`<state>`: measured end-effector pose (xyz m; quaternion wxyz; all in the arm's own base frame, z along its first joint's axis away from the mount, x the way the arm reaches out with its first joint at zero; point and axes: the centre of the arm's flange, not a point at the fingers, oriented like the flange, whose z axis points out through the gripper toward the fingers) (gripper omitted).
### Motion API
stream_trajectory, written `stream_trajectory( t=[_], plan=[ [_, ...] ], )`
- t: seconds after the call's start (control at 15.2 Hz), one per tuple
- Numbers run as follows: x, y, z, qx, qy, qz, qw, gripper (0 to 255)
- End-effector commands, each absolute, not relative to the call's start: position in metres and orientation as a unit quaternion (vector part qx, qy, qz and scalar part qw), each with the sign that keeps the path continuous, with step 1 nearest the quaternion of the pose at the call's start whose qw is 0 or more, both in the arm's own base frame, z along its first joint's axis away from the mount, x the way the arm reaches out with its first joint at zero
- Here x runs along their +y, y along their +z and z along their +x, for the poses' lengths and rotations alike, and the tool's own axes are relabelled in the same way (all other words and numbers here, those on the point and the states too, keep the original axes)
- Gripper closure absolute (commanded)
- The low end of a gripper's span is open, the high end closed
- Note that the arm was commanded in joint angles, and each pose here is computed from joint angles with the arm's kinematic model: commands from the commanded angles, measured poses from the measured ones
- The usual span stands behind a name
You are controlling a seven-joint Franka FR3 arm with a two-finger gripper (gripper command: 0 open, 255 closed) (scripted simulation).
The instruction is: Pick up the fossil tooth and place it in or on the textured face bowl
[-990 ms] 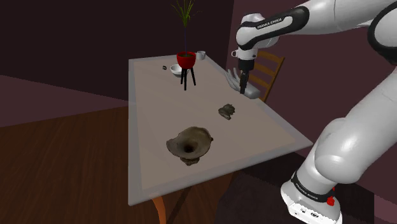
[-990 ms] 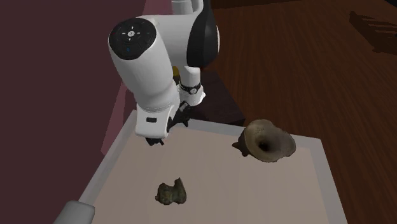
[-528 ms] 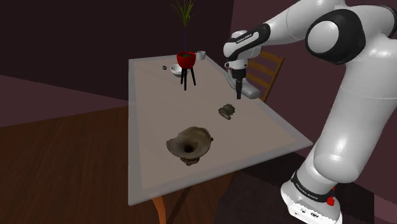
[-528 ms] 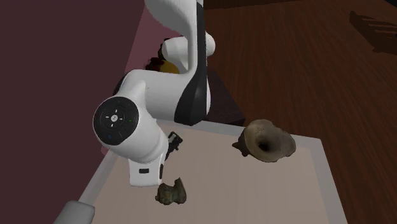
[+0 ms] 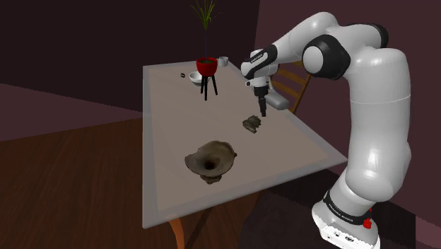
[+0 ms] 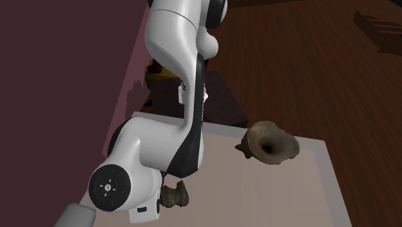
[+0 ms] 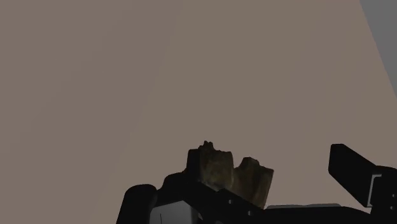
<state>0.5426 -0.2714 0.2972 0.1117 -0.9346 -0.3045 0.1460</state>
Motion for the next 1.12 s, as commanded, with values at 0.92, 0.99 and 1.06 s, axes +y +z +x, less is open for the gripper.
stream_trajectory(
  t=[0.92, 0.99, 1.06],
  plan=[
    [-0.268, 0.262, 0.534, -0.307, 0.147, -0.934, 0.112, 255],
    [-0.268, 0.262, 0.534, -0.307, 0.147, -0.934, 0.112, 255],
    [-0.268, 0.262, 0.534, -0.307, 0.147, -0.934, 0.112, 255]
  ],
)
